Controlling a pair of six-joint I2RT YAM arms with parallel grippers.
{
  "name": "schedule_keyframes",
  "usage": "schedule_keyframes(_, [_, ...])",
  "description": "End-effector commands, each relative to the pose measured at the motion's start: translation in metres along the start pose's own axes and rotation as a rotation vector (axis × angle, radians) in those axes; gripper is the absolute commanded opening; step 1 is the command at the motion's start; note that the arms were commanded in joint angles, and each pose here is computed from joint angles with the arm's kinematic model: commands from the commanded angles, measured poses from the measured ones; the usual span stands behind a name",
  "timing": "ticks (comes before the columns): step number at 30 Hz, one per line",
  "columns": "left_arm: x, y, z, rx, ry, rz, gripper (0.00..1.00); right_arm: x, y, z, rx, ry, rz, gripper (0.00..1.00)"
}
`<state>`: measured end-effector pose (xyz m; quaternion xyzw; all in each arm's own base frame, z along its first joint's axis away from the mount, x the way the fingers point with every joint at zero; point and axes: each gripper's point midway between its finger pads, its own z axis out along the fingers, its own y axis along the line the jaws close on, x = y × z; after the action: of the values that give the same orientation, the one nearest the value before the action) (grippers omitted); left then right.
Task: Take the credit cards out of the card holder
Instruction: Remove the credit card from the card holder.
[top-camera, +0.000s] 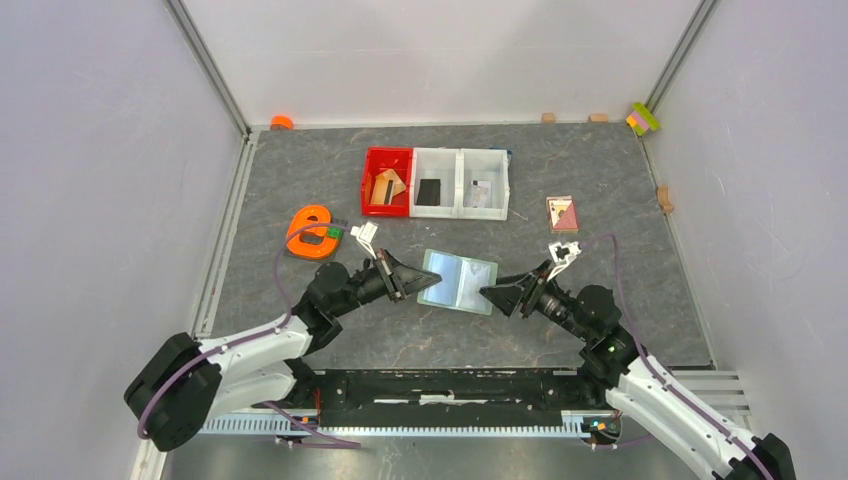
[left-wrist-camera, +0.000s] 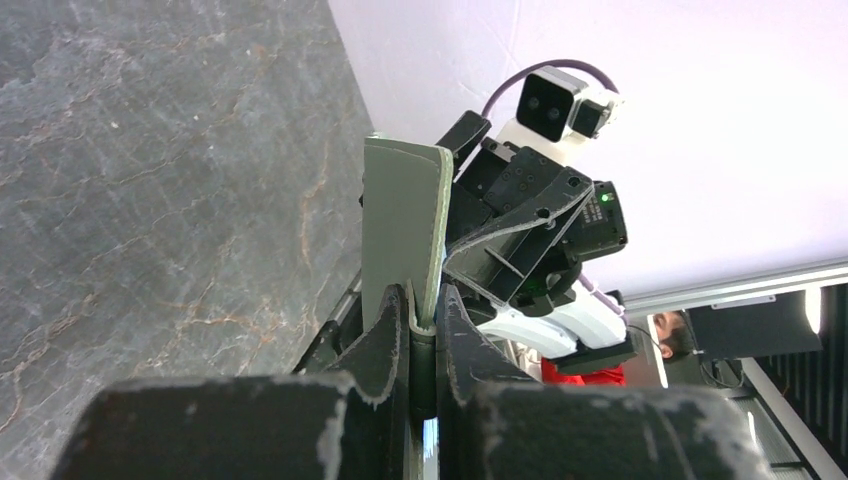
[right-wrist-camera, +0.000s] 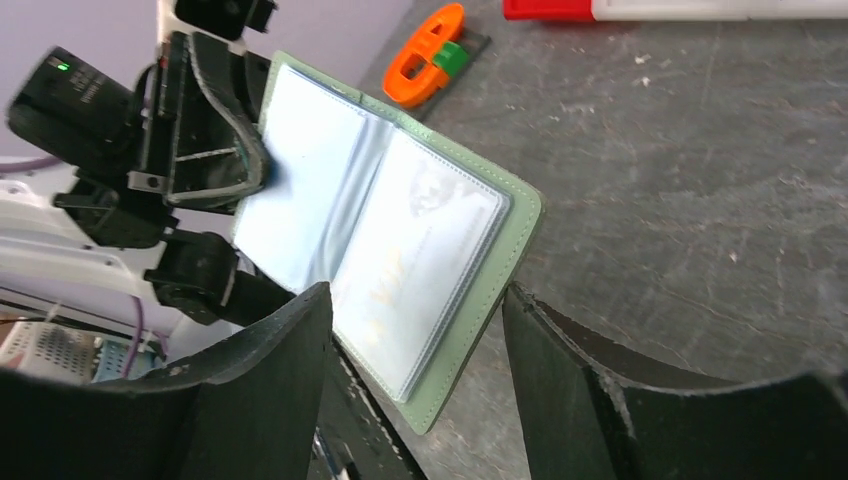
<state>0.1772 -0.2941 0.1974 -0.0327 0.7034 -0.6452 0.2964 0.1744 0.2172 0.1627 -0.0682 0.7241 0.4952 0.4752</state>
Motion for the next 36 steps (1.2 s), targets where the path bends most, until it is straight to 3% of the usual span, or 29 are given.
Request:
schedule_keyframes(1, [-0.016, -0.039, -0.002, 0.107, -0.038, -0.006, 0.02, -0.022, 0.031, -0.003, -0.129, -0.080, 0.002, 0.65])
schedule_keyframes(7, [-0.020, -0.046, -0.004, 0.120, -0.054, 0.001, 0.02, -0.027, 0.034, -0.006, -0.131, -0.101, 0.010, 0.46])
schedule_keyframes(12, [-0.019, -0.052, -0.003, 0.146, -0.043, -0.004, 0.02, -0.016, 0.028, -0.003, -0.117, -0.054, 0.024, 0.45])
schedule_keyframes(14, [-0.019, -0.053, -0.003, 0.153, -0.044, -0.006, 0.02, -0.011, 0.026, -0.002, -0.115, -0.036, 0.033, 0.50])
schedule_keyframes(17, [-0.021, -0.056, -0.004, 0.166, -0.053, -0.008, 0.02, -0.006, 0.020, 0.000, -0.095, -0.014, 0.034, 0.72])
schedule_keyframes(19, [-0.021, -0.059, -0.005, 0.174, -0.055, -0.008, 0.02, -0.004, 0.017, 0.000, -0.078, -0.012, 0.032, 0.80])
schedule_keyframes(24, [-0.023, -0.063, -0.006, 0.194, -0.065, -0.011, 0.02, -0.006, 0.018, -0.002, -0.098, -0.045, 0.049, 0.92])
schedule_keyframes(30, [-0.024, -0.068, -0.007, 0.216, -0.065, -0.020, 0.02, 0.000, 0.027, -0.010, -0.205, -0.091, 0.135, 0.81])
schedule_keyframes(36, [-0.023, -0.067, -0.006, 0.214, -0.058, -0.017, 0.02, -0.005, 0.039, -0.018, -0.291, -0.141, 0.179, 0.62])
